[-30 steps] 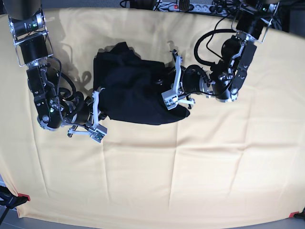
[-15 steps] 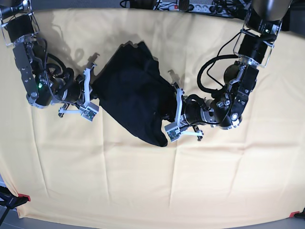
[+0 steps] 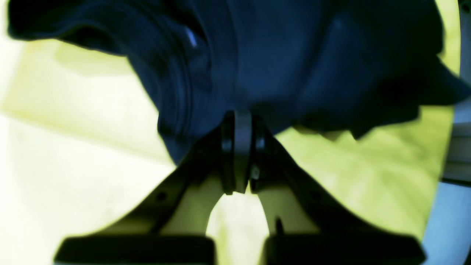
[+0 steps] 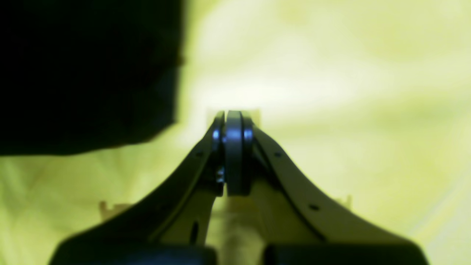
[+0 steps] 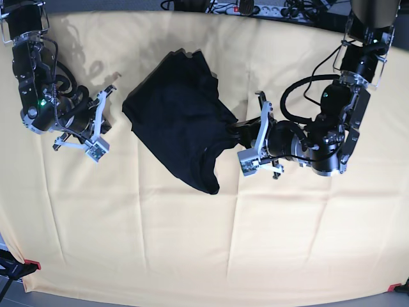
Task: Fold the T-shirt properly
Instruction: 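Squeeze the black bundle's sides between both grippers to square it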
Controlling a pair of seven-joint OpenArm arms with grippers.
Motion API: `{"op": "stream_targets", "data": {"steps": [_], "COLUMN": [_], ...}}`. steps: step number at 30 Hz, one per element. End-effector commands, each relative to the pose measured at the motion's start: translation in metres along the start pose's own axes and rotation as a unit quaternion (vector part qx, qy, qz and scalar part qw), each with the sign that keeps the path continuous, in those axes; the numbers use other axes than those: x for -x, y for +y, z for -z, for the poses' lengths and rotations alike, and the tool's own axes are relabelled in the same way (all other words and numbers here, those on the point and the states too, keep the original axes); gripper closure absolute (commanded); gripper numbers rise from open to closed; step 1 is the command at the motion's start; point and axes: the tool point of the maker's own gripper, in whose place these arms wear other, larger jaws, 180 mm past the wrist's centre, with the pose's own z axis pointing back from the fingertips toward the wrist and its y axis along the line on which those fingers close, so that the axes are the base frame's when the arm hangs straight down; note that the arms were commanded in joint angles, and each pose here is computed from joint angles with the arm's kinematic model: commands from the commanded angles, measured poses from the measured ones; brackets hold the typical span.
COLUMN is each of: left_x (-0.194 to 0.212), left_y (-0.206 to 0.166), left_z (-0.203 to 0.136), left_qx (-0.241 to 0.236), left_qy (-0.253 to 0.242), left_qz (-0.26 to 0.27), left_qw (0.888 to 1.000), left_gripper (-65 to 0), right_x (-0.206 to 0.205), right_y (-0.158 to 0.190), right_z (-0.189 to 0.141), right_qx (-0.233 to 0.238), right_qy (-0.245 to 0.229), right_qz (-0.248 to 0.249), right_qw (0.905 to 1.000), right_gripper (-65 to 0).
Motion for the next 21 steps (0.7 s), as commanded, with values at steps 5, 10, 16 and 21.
{"op": "stream_targets", "data": {"steps": [5,10,16,21], "left_x": [0.014,0.036,0.038,0.043], "left_y": [-0.012,-0.032,-0.043,-0.039], "left_z": [-0.021,-0.013,0.003,0.026], "left_qx": [0.029,0.056,0.066,0.024], "left_qy": [0.010,0.028,0.024,0.034], "left_qz": [-0.012,-0.038,-0.031,0.029], "left_qw": [0.999,0.997,0.997,0.999], "left_gripper": [0.0,0.0,0.0,0.0], "right_x": [-0.031,-0.038,-0.026,-0.014], "right_y": [0.005,0.018,0.019,0.027], "right_z": [-0.018,-0.017,-0.001,0.010], "right_qx": [-0.051,-0.078,-0.093,-0.117], "right_qy": [-0.081,-0.101,-0.088,-0.077], "right_qz": [-0.007,-0.018,0.018,0.027], "right_qw": [0.9953,0.9917,0.9916,0.9898], "right_gripper": [0.0,0.0,0.0,0.0]}}
